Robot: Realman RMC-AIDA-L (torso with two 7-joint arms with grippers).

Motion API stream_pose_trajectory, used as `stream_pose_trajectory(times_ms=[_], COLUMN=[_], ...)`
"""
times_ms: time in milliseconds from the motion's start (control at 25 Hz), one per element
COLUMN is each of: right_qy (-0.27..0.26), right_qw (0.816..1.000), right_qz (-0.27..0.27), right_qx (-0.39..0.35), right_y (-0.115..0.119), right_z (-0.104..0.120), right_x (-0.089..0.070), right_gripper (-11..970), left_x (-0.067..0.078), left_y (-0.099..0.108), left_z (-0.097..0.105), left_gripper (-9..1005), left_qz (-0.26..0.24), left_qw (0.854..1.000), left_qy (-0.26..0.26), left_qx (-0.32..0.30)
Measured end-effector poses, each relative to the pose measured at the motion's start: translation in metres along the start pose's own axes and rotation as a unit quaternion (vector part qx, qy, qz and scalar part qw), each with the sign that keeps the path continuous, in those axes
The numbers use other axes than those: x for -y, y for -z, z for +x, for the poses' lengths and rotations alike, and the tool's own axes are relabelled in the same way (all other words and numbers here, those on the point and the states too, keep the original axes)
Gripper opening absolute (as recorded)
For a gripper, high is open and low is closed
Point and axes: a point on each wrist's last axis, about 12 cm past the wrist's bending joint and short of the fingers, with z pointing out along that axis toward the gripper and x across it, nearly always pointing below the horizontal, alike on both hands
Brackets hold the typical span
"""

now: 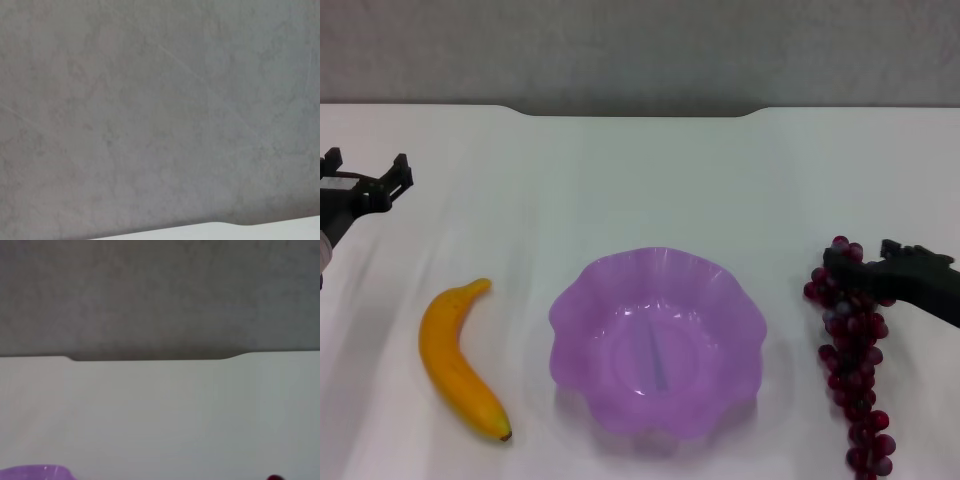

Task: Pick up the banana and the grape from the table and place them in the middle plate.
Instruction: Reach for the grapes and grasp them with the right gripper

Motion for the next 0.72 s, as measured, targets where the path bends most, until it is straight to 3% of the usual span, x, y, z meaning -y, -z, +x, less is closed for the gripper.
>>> stream_pose_trajectory(times_ms=[200, 720], right_qy=[-0.010, -0.011], right_qw=[1.000, 0.998], right_qz=[0.018, 0.011], right_qx=[-0.014, -0.059], right_y=[-0.002, -0.019], right_z=[0.012, 0.033], right_x=[0.009, 0.004], right_gripper=[879, 879], left_x=[0.001, 0.001], left_y=[-0.001, -0.002], left_z=[0.000, -0.002], left_gripper=[879, 879], left_qz=[0.001, 0.001], left_qw=[1.000, 1.000], left_qy=[-0.001, 0.000], left_qx=[0.000, 0.002])
